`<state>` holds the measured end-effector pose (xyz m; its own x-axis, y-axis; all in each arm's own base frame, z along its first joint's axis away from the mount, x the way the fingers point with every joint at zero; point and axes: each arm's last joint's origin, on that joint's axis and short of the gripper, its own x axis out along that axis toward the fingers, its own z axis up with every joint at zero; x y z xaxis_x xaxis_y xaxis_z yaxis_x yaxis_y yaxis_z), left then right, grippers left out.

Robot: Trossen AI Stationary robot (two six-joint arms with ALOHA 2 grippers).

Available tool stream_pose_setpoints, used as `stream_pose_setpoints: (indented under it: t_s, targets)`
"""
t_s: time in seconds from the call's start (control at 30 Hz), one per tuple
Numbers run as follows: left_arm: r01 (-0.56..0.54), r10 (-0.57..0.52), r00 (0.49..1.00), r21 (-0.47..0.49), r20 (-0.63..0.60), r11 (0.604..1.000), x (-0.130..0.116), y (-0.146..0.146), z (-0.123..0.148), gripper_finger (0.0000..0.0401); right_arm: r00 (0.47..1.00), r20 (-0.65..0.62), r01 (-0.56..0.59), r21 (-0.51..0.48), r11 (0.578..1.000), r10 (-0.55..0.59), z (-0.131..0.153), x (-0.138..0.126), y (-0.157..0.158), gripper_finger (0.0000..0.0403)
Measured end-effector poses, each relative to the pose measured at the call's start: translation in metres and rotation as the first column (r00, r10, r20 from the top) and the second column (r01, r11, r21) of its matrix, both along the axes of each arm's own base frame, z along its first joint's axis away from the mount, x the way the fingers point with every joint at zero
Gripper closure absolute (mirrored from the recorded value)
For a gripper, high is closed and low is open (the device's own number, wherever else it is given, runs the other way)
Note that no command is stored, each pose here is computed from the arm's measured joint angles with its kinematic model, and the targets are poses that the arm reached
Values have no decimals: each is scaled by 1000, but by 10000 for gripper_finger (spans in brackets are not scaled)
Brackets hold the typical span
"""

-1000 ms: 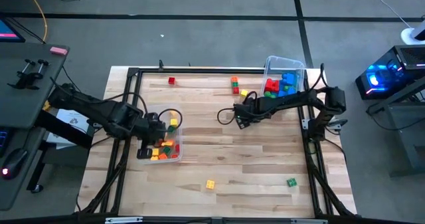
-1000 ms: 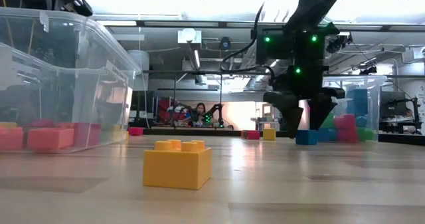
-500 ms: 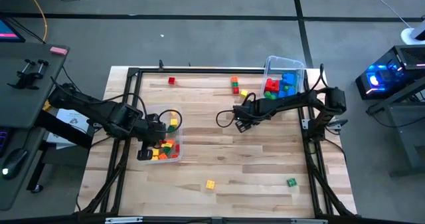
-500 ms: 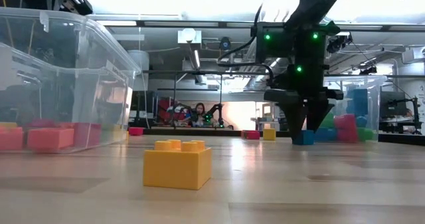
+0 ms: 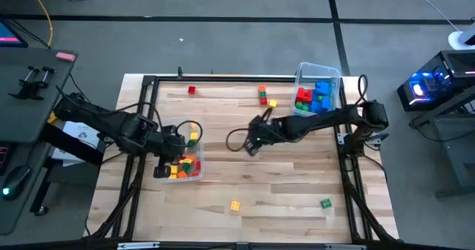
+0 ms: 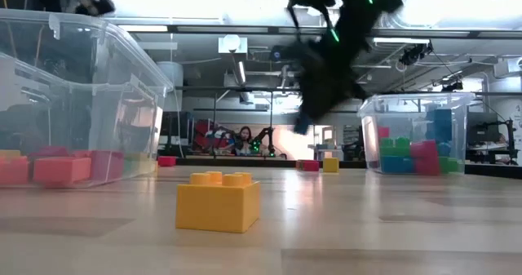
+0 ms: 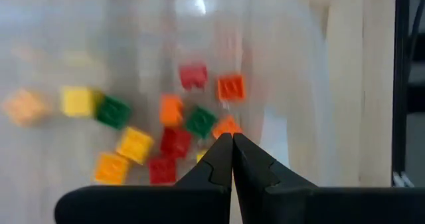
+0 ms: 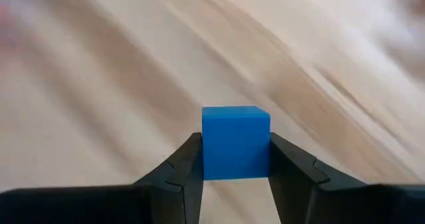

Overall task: Sort blocks by size
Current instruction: Put the small blue block into the left transparent bin

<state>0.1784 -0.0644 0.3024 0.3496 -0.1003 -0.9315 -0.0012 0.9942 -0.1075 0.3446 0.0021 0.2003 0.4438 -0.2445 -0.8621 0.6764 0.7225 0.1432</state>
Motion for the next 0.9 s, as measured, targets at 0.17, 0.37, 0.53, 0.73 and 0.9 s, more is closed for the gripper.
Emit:
stream_pose_setpoints:
  t_s: [0.17,0.37,0.53,0.73,0.9]
  targets:
    - [-82,56,979,122,198,989,4,5,43,401,932,317,-142,-133,981,178,56,36,16,276]
    - [-412,218,811,266,542,871,-11,23,106,401,846,476,-154,-217,964,242,83,67,15,276]
    - [-639,368,593,140,716,756,-32,35,126,401,829,483,-202,-214,956,284,74,107,18,276]
    - [-653,399,560,91,726,752,-38,38,129,401,764,534,-288,-221,932,363,72,154,23,276]
    - [-650,398,565,92,723,755,-37,37,128,401,733,550,-360,-186,914,400,58,179,27,240]
